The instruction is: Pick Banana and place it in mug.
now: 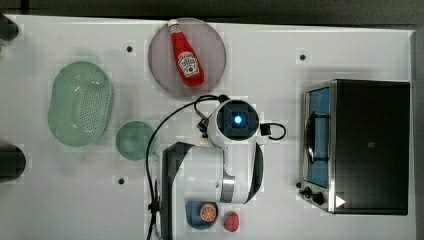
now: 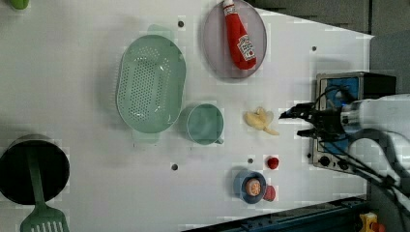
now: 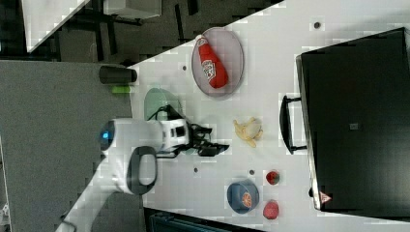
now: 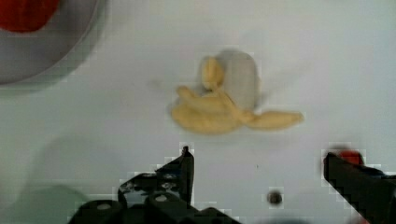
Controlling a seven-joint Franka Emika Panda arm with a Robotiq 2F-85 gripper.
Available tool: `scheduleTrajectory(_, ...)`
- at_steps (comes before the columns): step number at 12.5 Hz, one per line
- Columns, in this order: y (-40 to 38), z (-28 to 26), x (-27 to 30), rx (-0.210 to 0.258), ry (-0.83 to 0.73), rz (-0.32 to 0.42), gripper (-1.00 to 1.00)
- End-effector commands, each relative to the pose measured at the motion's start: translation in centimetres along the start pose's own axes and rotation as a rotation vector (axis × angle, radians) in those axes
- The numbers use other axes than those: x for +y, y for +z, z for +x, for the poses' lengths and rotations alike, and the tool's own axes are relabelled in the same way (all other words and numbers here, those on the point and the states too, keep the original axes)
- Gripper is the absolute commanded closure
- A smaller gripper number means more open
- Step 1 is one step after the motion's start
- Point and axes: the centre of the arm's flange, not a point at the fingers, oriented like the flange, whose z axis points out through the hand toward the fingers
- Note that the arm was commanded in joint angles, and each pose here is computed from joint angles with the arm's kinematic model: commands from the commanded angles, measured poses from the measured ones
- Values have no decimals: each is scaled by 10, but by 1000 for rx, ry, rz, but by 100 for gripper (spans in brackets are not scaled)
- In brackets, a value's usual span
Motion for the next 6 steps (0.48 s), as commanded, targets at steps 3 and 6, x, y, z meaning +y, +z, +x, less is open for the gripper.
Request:
scheduleTrajectory(3,65,3,10,46,-215,19,-100)
scheduleTrajectory(6,103,5,9,51,-213,26,-100)
